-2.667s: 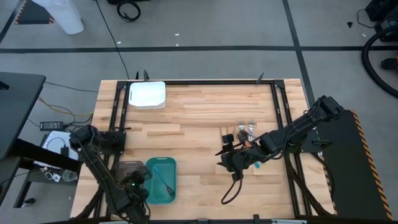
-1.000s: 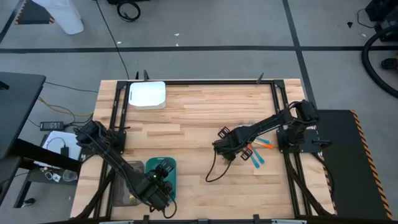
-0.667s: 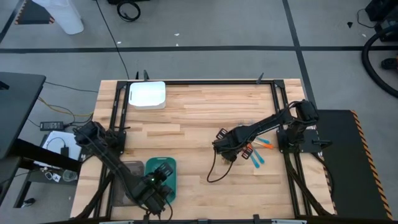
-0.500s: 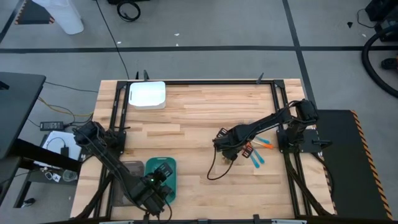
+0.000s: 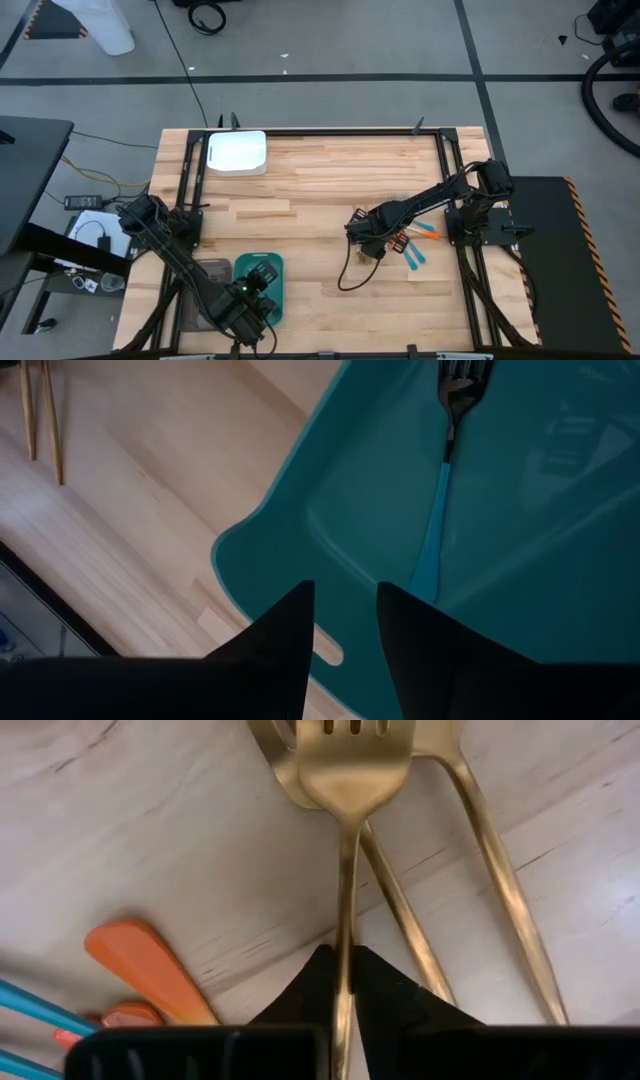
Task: Sort silverware by color (type)
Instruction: Put the gold fork into the black bin
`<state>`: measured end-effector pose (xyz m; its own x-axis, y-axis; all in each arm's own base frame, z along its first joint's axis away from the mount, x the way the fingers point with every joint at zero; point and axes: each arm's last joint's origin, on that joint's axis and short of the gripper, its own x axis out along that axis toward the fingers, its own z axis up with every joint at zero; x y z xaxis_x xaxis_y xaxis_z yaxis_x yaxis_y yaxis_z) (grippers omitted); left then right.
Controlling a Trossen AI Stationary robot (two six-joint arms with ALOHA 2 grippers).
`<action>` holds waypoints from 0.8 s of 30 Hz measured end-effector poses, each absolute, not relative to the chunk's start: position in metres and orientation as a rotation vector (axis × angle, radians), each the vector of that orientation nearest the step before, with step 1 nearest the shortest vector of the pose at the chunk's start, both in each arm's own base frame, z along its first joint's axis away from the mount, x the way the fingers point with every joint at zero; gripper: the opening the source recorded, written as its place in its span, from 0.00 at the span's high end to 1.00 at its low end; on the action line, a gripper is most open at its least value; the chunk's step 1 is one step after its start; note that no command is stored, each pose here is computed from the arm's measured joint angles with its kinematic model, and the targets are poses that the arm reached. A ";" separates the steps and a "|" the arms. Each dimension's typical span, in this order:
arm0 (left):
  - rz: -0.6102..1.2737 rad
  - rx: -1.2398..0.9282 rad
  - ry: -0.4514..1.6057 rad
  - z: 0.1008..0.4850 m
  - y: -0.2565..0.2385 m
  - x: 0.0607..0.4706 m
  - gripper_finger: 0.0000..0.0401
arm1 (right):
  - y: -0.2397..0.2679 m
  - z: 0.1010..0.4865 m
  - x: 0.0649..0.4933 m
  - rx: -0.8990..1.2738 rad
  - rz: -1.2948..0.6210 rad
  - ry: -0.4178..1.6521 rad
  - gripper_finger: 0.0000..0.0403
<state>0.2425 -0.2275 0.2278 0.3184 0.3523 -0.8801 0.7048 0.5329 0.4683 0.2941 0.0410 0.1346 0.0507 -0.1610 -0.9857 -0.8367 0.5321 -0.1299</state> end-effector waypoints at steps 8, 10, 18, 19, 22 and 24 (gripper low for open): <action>-0.294 1.040 1.280 0.228 -0.228 0.243 0.70 | 0.048 0.136 0.293 -0.976 0.611 1.457 0.92; -0.294 1.039 1.278 0.228 -0.228 0.243 0.70 | 0.051 0.139 0.292 -1.005 0.595 1.440 0.93; -0.280 1.093 1.255 0.228 -0.227 0.244 0.70 | 0.070 0.159 0.288 -1.086 0.491 1.348 0.93; -0.272 1.099 1.251 0.229 -0.227 0.245 0.70 | 0.073 0.160 0.287 -1.094 0.481 1.340 0.93; -0.247 1.110 1.240 0.229 -0.225 0.247 0.70 | 0.080 0.164 0.285 -1.118 0.442 1.314 0.93; -0.228 1.100 1.223 0.229 -0.223 0.251 0.70 | 0.084 0.167 0.285 -1.120 0.418 1.285 0.93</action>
